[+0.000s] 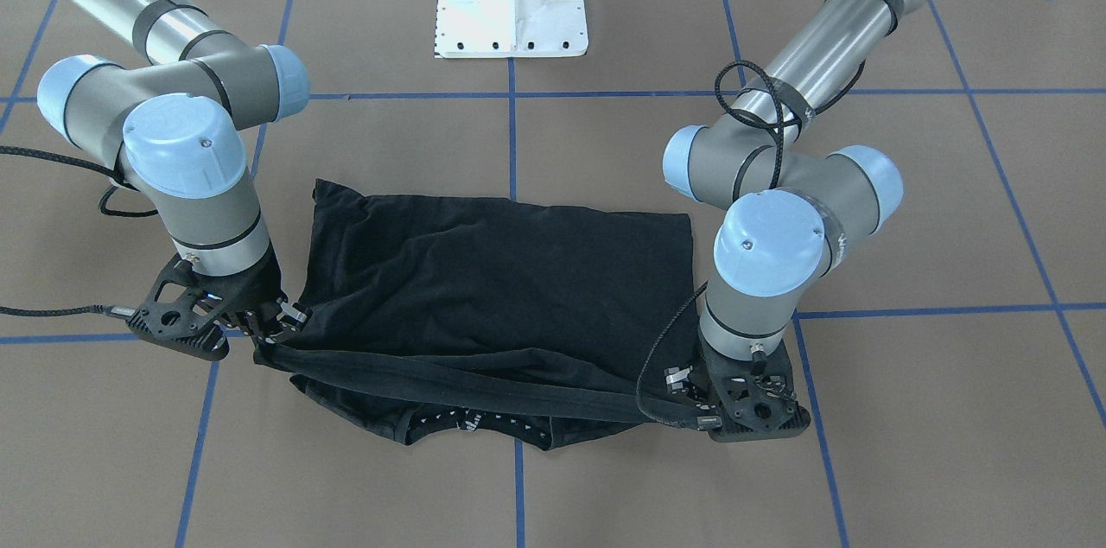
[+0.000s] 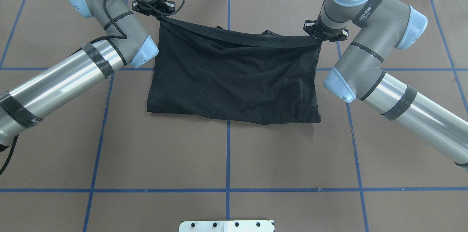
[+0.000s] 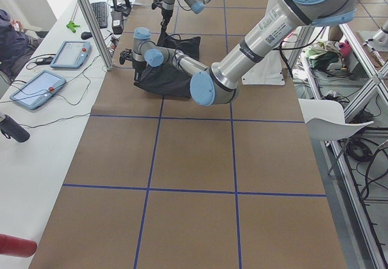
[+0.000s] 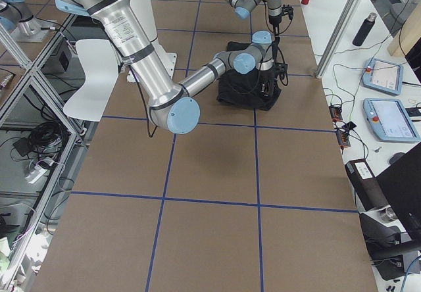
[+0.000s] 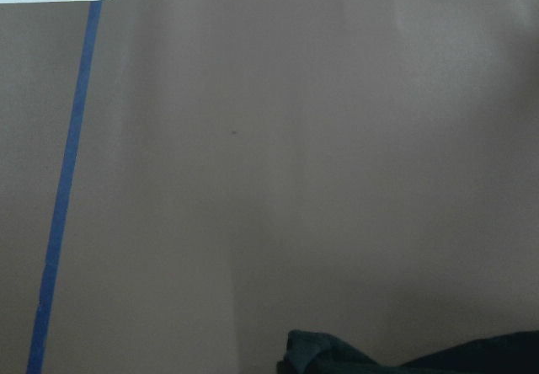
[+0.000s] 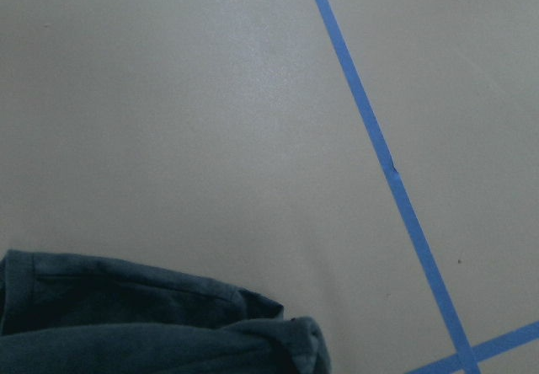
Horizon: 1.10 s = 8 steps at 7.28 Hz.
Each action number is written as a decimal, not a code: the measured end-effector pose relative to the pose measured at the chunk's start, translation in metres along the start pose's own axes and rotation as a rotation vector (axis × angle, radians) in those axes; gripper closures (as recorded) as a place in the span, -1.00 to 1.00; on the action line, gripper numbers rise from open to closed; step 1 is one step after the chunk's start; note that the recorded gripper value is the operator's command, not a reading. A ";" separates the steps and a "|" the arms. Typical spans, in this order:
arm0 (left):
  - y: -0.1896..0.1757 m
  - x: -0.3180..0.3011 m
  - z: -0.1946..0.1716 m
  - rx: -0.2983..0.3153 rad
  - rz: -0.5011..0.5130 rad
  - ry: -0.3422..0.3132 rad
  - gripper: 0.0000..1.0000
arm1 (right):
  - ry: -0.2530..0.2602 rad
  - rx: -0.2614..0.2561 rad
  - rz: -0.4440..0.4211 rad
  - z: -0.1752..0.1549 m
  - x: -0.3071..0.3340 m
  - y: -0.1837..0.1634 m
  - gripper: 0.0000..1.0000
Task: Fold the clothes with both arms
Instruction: 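Release the hem and move both grippers to the folded shirt's sides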
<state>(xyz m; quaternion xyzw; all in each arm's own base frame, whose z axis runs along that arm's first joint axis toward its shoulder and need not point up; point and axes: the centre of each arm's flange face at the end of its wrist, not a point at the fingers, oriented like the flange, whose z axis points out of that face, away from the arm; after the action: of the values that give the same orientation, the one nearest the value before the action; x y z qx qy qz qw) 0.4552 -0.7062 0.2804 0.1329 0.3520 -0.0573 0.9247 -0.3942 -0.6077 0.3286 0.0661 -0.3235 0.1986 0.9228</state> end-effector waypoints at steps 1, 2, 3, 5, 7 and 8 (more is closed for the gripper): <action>0.000 0.000 0.000 0.014 0.022 0.022 -1.00 | 0.002 -0.003 -0.020 0.002 0.000 0.001 -1.00; -0.001 0.000 -0.005 0.022 0.060 0.055 -1.00 | -0.009 -0.021 -0.062 -0.002 0.001 -0.002 -1.00; 0.004 -0.004 -0.010 0.014 0.093 0.089 -1.00 | -0.037 -0.064 -0.108 -0.009 0.007 -0.008 -1.00; 0.057 -0.052 -0.022 0.001 0.135 0.161 -1.00 | -0.086 -0.129 -0.208 -0.018 0.043 -0.003 -1.00; 0.115 -0.090 -0.037 -0.026 0.161 0.221 -1.00 | -0.103 -0.141 -0.284 -0.027 0.092 0.025 -1.00; 0.144 -0.092 -0.031 -0.053 0.182 0.239 -1.00 | -0.114 -0.145 -0.305 -0.026 0.108 0.041 -1.00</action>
<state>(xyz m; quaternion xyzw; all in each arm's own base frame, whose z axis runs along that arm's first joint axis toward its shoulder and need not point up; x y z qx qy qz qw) 0.3954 -0.5580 0.3487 0.1459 0.4475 0.0524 0.8808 -0.3188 -0.5290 0.3750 0.0590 -0.3751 0.0282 0.9247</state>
